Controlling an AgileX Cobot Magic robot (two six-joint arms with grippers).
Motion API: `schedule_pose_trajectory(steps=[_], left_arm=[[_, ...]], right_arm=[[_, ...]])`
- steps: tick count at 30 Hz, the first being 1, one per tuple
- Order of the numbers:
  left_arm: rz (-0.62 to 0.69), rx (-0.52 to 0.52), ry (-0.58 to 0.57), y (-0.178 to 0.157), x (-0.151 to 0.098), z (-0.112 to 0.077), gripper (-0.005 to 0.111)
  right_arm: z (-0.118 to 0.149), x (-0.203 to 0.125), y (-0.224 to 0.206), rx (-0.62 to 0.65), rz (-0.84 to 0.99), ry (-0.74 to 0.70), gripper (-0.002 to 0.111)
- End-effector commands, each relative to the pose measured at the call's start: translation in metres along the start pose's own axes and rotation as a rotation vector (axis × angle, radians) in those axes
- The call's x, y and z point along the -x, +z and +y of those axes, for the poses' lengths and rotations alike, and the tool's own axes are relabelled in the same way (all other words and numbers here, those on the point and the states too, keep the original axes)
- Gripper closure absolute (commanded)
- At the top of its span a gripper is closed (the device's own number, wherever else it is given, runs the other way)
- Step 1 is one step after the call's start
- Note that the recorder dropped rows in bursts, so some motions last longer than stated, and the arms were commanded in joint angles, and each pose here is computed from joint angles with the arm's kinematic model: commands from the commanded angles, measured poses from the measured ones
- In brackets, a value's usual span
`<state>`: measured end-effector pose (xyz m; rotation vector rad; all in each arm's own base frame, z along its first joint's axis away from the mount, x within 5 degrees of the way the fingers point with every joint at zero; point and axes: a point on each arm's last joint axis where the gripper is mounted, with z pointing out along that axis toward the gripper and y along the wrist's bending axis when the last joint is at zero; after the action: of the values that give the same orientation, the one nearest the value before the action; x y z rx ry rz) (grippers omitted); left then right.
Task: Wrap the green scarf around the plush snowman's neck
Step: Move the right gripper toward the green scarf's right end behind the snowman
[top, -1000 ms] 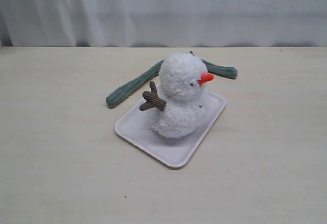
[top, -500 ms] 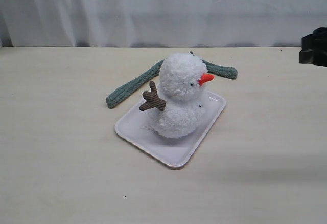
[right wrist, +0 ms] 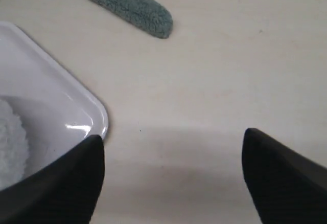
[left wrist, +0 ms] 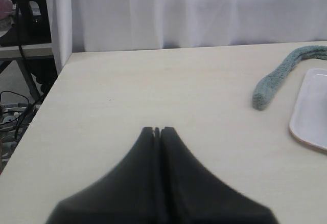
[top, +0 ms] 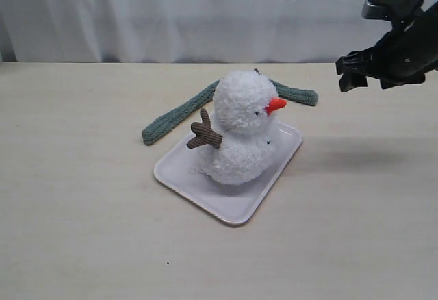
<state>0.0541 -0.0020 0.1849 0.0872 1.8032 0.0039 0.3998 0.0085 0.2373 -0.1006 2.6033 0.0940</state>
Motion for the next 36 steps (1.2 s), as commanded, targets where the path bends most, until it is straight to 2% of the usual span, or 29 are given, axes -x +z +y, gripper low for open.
schedule_pose_trajectory(steps=[1, 6, 7, 12, 15, 18, 24, 28, 33, 36], left_arm=[[-0.014, 0.0, -0.004, 0.0, 0.0, 0.0, 0.107], [-0.014, 0.0, -0.004, 0.0, 0.0, 0.0, 0.107], [-0.014, 0.0, -0.004, 0.0, 0.0, 0.0, 0.107], [-0.014, 0.0, -0.004, 0.0, 0.0, 0.0, 0.107], [-0.014, 0.0, -0.004, 0.0, 0.0, 0.0, 0.107], [-0.014, 0.0, -0.004, 0.0, 0.0, 0.0, 0.107], [-0.014, 0.0, -0.004, 0.0, 0.0, 0.0, 0.107], [-0.014, 0.0, -0.004, 0.0, 0.0, 0.0, 0.107], [-0.014, 0.0, -0.004, 0.0, 0.0, 0.0, 0.107], [-0.014, 0.0, -0.004, 0.0, 0.0, 0.0, 0.107]], right_arm=[[-0.001, 0.017, 0.033, 0.027, -0.008, -0.099, 0.038], [-0.005, 0.036, 0.067, 0.029, -0.022, -0.146, 0.038], [-0.005, 0.039, 0.075, 0.028, -0.026, -0.192, 0.038], [0.002, 0.041, 0.105, 0.007, -0.068, -0.653, 0.038], [0.012, 0.041, 0.12, -0.016, -0.109, -0.816, 0.038], [0.019, 0.04, 0.135, -0.045, -0.155, -0.865, 0.038], [0.016, 0.039, 0.162, -0.118, -0.242, -0.864, 0.038], [0.015, 0.029, 0.179, -0.116, -0.21, -0.947, 0.038], [0.014, 0.021, 0.194, -0.125, -0.206, -0.962, 0.039], [0.013, 0.019, 0.199, -0.134, -0.214, -0.961, 0.047]])
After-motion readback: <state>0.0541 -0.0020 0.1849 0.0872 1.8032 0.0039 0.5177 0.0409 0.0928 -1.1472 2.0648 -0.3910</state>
